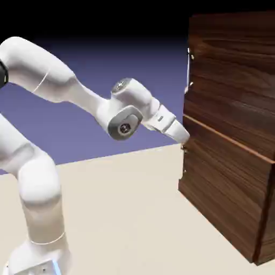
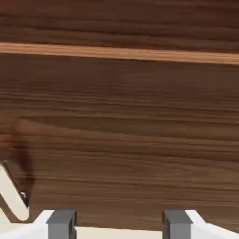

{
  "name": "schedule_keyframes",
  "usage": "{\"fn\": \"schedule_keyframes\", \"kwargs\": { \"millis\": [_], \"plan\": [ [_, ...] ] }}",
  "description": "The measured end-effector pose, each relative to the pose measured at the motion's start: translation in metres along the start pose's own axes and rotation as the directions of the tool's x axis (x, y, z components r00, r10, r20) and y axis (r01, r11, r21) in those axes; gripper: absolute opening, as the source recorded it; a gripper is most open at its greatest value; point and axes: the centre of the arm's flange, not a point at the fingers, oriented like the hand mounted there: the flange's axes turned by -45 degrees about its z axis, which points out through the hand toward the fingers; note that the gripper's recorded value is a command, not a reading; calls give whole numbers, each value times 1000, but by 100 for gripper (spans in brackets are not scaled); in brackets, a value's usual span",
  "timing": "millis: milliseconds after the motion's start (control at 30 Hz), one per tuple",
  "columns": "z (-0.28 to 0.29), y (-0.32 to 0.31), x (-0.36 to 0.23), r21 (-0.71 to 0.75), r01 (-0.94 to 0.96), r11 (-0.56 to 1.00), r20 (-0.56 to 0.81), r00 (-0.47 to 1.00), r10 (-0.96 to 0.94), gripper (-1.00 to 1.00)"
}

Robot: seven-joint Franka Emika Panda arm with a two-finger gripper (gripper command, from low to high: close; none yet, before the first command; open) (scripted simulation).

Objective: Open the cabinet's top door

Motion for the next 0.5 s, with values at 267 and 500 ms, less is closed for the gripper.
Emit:
{"fn": "schedule_keyframes", "kwargs": {
  "millis": [267, 500],
  "plan": [
    [-82, 24, 46, -35, -185, 982, -181, 968, 176, 0],
    [-148, 16, 69, -18, -281, 960, -338, 905, 259, 0]
  ]
}}
